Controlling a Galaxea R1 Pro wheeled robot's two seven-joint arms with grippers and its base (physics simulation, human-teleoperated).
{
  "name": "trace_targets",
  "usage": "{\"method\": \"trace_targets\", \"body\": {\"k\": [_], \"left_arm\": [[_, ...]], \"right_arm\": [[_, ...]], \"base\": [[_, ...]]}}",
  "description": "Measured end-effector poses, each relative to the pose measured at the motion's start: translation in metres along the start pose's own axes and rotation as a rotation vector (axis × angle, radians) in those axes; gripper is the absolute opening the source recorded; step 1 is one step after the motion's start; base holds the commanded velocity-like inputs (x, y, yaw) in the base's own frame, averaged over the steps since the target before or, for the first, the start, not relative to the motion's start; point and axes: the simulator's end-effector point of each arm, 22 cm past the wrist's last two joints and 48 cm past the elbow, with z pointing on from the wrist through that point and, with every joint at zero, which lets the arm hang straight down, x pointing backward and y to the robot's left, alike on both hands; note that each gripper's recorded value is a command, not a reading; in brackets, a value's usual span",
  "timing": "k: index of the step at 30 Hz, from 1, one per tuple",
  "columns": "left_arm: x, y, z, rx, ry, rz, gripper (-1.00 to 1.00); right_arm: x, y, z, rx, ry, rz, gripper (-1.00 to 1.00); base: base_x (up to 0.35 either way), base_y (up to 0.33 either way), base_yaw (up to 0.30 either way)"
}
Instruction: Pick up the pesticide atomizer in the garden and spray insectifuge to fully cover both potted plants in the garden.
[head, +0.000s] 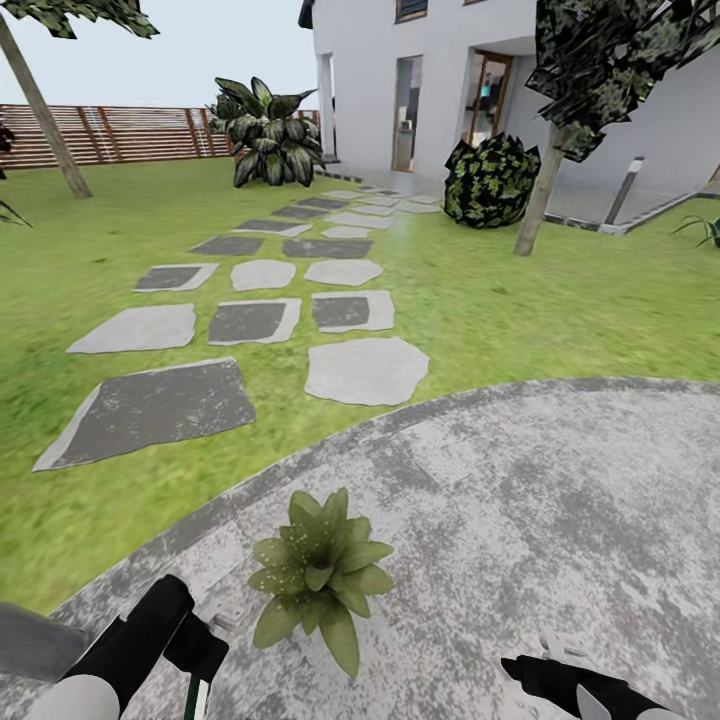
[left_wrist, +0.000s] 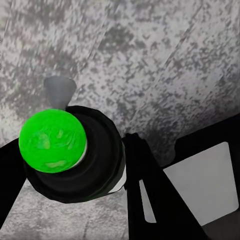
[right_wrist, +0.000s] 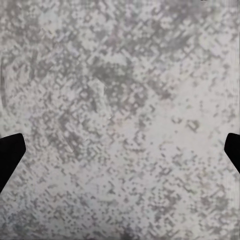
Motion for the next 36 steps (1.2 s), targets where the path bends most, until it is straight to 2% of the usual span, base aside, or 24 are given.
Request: {"method": "trace_targets", "body": {"k": [8, 16, 24, 28, 36], "left_arm": [[0.0, -0.0001, -0.0001, 0.0, -0.001, 0.001, -1.0], [0.0002, -0.0002, 0.0003, 0.001, 0.0, 0.0, -1.0], [0.0002, -0.0004, 0.0003, 0.001, 0.0, 0.0, -1.0], [0.0, -0.0004, 0.0002, 0.001, 0.0, 0.0, -1.0], [0.0008, -0.0001, 0.0005, 0.001, 0.002, -0.001, -1.0]], "right_arm": [[-0.0002, -0.0001, -0.0002, 0.0, -0.001, 0.0, 1.0], [-0.0002, 0.0001, 0.0, -0.001, -0.001, 0.0, 1.0], [-0.0003, -0.0008, -0.0002, 0.0, 0.0, 0.0, 1.0], [-0.0002, -0.0007, -0.0002, 0.0, 0.0, 0.0, 1.0], [-0.0002, -0.0002, 0.0, -0.001, 0.0, 0.0, 1.0]], "base": [[0.096, -0.091, 0.015], [0.101, -0.222, 0.198], [0.001, -0.023, 0.019], [0.0, -0.025, 0.2], [-0.038, -0.213, 0.227]]}}
